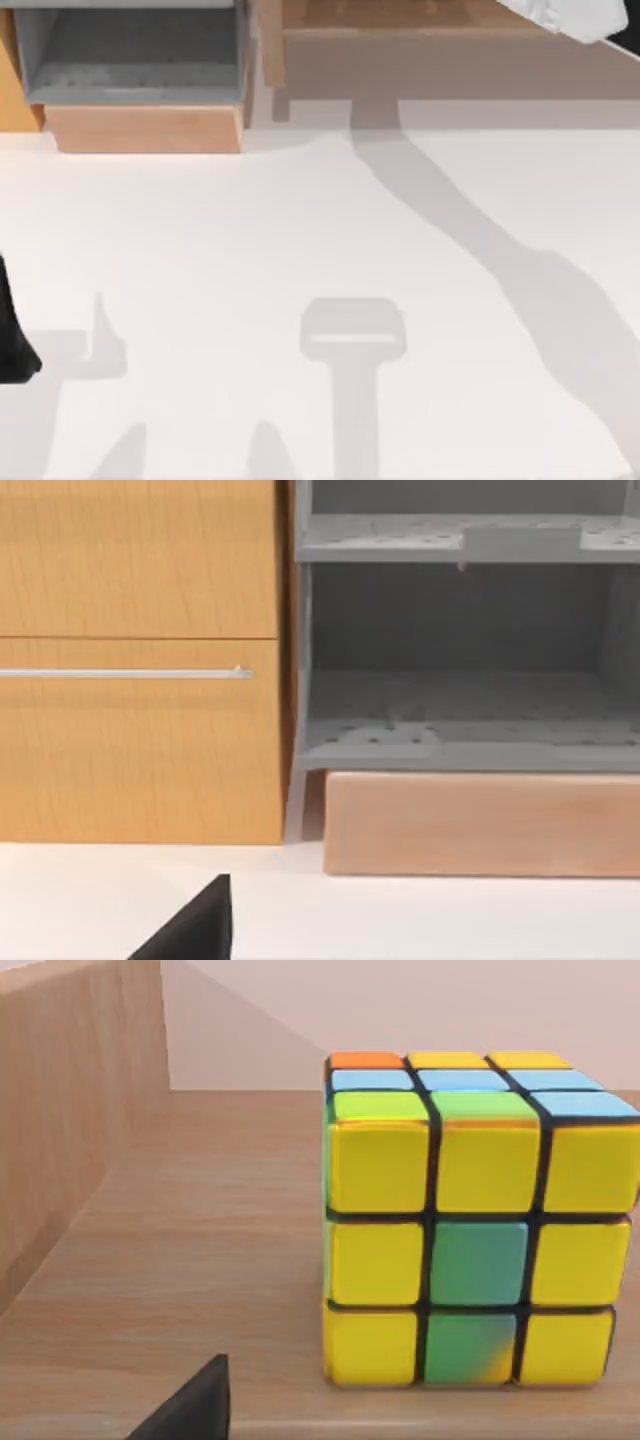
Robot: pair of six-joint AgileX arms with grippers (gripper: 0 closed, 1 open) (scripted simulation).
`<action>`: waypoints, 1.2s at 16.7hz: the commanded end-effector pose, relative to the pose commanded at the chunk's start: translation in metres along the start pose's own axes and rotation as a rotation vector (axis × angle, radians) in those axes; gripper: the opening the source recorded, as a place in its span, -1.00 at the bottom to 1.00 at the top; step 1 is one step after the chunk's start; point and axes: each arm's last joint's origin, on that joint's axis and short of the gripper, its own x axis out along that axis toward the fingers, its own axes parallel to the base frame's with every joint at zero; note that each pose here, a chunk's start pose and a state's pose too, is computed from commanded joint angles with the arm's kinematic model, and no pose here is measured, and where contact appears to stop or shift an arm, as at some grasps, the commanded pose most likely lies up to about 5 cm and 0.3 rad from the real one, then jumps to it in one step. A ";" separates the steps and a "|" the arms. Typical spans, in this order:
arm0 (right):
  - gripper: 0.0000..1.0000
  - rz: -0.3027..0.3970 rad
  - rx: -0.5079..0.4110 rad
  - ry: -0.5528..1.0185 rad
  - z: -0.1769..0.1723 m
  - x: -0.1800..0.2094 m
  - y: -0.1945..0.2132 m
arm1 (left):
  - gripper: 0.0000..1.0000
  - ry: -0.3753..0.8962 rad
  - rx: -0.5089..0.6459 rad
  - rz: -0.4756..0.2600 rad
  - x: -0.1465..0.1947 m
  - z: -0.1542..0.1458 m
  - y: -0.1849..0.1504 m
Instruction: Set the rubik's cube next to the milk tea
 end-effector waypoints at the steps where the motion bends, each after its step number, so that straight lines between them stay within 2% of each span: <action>1: 1.00 0.002 0.001 -0.002 -0.001 0.002 0.001 | 1.00 0.000 0.000 0.000 0.000 0.000 0.000; 8: 1.00 0.003 0.000 -0.003 -0.008 0.030 0.000 | 1.00 0.000 0.000 0.000 0.000 0.000 0.000; 13: 1.00 0.004 0.010 -0.019 0.005 0.041 0.002 | 1.00 0.000 0.000 0.000 0.000 0.000 0.000; 20: 1.00 0.003 0.002 -0.004 0.002 0.058 0.002 | 1.00 0.000 0.000 0.000 0.000 0.000 0.000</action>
